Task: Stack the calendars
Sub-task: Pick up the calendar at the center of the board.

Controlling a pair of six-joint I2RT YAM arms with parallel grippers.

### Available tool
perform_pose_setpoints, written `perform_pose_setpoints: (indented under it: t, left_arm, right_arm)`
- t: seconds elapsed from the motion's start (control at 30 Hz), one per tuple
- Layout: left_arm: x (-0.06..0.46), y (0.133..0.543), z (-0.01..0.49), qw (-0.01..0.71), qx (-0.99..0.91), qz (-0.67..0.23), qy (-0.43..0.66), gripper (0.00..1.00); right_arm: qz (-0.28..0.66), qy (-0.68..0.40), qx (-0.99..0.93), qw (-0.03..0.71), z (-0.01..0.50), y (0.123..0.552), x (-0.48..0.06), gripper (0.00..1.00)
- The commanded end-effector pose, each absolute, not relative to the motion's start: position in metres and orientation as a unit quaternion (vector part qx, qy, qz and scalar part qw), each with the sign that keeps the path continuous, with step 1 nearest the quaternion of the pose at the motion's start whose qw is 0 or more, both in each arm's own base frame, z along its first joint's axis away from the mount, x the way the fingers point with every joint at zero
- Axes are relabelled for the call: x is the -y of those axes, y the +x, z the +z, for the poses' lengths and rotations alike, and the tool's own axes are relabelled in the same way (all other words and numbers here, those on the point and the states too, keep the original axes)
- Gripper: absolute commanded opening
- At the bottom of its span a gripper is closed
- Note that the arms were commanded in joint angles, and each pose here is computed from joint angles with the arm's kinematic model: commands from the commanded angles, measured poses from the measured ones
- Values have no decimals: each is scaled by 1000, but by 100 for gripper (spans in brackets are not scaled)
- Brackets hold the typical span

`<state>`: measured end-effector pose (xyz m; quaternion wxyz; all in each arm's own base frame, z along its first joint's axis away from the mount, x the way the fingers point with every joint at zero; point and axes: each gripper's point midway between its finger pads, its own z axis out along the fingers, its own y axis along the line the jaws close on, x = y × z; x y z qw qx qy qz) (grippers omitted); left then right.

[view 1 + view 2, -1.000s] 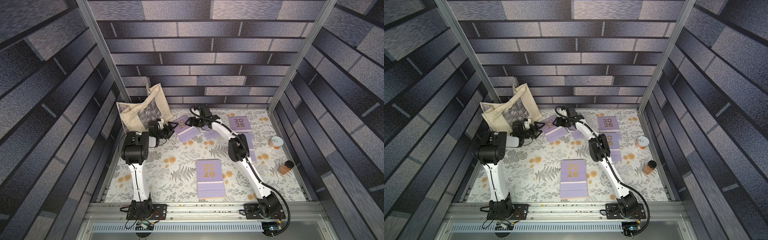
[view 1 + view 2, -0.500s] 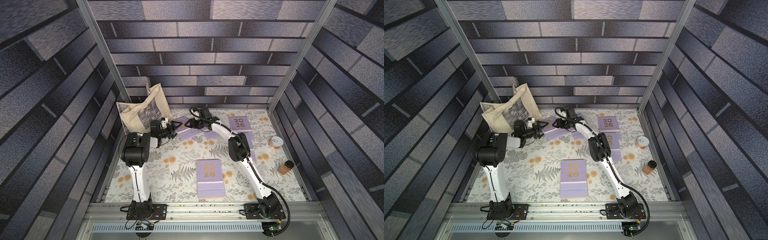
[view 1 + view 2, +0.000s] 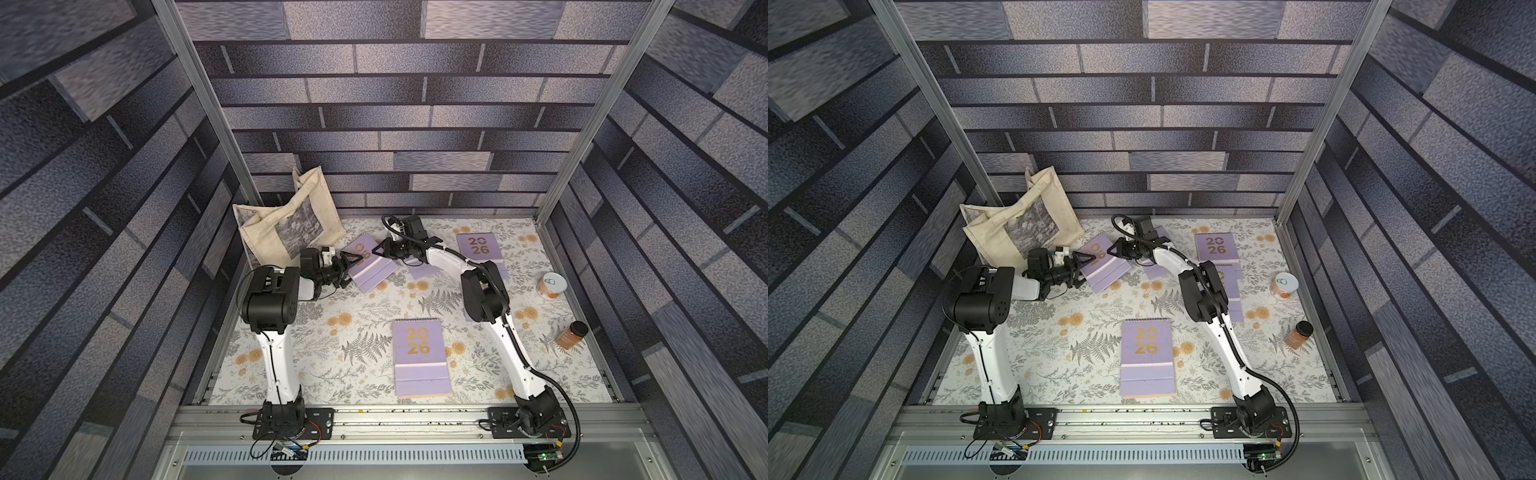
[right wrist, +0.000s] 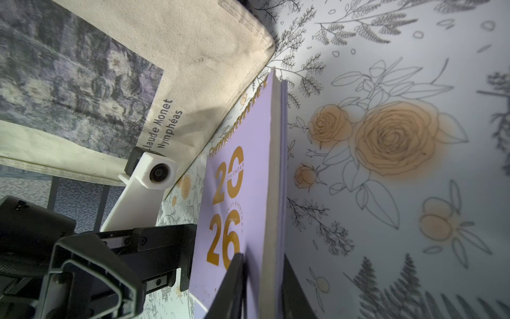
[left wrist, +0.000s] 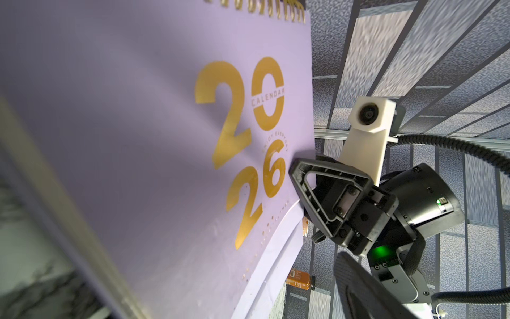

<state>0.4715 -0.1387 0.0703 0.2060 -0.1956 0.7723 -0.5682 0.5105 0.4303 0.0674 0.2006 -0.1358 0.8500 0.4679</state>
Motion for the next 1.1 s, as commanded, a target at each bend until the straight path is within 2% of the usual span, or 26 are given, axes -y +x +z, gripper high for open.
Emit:
perform_pose_setpoints:
  t: [0.0, 0.7, 1.07]
  left_arm:
    - [137, 481, 131, 293, -746, -589, -104, 87]
    - [103, 474, 171, 334, -727, -592, -95, 92]
    - [123, 432, 212, 343, -712, -610, -59, 94]
  right_arm:
    - [474, -128, -852, 183, 59, 497, -430, 0]
    - [596, -66, -769, 222, 177, 481, -388, 0]
    - [591, -105, -751, 275, 262, 432, -344, 0]
